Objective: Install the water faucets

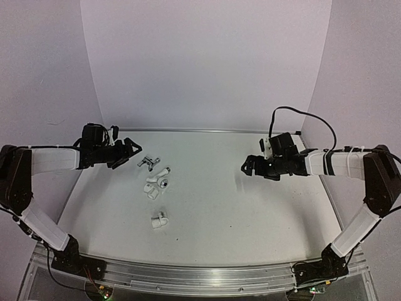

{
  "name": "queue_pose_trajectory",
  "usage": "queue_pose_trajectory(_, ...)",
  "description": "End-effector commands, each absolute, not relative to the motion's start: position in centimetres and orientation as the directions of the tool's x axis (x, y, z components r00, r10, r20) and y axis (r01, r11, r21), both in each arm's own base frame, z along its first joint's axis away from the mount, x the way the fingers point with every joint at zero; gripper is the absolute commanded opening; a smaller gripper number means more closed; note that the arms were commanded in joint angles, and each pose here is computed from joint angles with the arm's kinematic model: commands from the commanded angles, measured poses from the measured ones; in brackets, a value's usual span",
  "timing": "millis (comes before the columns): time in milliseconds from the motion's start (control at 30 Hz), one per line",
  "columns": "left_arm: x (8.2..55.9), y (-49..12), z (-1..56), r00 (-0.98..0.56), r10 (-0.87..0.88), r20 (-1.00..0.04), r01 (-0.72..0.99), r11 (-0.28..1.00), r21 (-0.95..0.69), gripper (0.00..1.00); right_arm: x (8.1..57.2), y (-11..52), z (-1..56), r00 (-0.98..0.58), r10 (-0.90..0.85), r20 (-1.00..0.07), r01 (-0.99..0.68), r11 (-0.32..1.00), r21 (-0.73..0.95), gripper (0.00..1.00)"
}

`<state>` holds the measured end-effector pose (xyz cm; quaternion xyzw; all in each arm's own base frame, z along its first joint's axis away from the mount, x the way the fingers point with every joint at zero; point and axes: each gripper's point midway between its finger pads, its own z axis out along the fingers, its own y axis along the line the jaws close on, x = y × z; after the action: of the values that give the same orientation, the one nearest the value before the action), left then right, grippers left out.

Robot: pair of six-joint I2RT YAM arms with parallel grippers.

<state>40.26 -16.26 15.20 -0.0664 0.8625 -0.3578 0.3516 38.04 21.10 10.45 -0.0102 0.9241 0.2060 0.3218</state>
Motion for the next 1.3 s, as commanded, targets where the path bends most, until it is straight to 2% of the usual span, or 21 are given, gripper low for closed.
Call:
queue_pose_trajectory(0, 41.5, -18.4, 14.6, -0.781, -0.335, -0.528, 0.143, 0.727, -0.672, 0.83, 38.4, 22.1, 11.0, -0.796, 0.180, -0.577, -0.130, 0.881, 0.454, 0.98)
queue_pose_trajectory(133, 40.4, -20.3, 11.9, -0.813, -0.278, -0.511, 0.131, 0.769, -0.626, 0.81, 38.0, 23.2, 10.7, -0.813, 0.158, -0.561, -0.171, 0.856, 0.488, 0.98)
queue_pose_trajectory(400, 38.9, -21.6, 7.8, -0.852, -0.152, -0.502, 0.118, 0.877, -0.466, 0.85, 37.2, 26.0, 9.8, -0.834, 0.091, -0.543, -0.250, 0.816, 0.521, 0.98)
queue_pose_trajectory(900, 41.6, -24.4, 6.0, -0.858, 0.028, -0.513, 0.220, 0.923, -0.316, 0.94, 36.1, 31.6, 7.5, -0.862, 0.007, -0.506, -0.297, 0.802, 0.518, 0.98)
queue_pose_trajectory(1067, 42.6, -25.5, 6.4, -0.842, 0.069, -0.535, 0.262, 0.920, -0.293, 0.86, 35.8, 32.0, 7.2, -0.866, 0.002, -0.500, -0.297, 0.802, 0.518, 0.98)
queue_pose_trajectory(1200, 43.6, -26.1, 5.4, -0.849, 0.112, -0.517, 0.279, 0.925, -0.257, 0.75, 35.8, 32.2, 7.3, -0.864, 0.003, -0.503, -0.298, 0.801, 0.518, 0.98)
queue_pose_trajectory(1267, 43.7, -26.5, 4.6, -0.856, 0.145, -0.497, 0.294, 0.926, -0.237, 0.74, 35.7, 32.1, 7.5, -0.863, 0.005, -0.505, -0.299, 0.802, 0.517, 0.98)
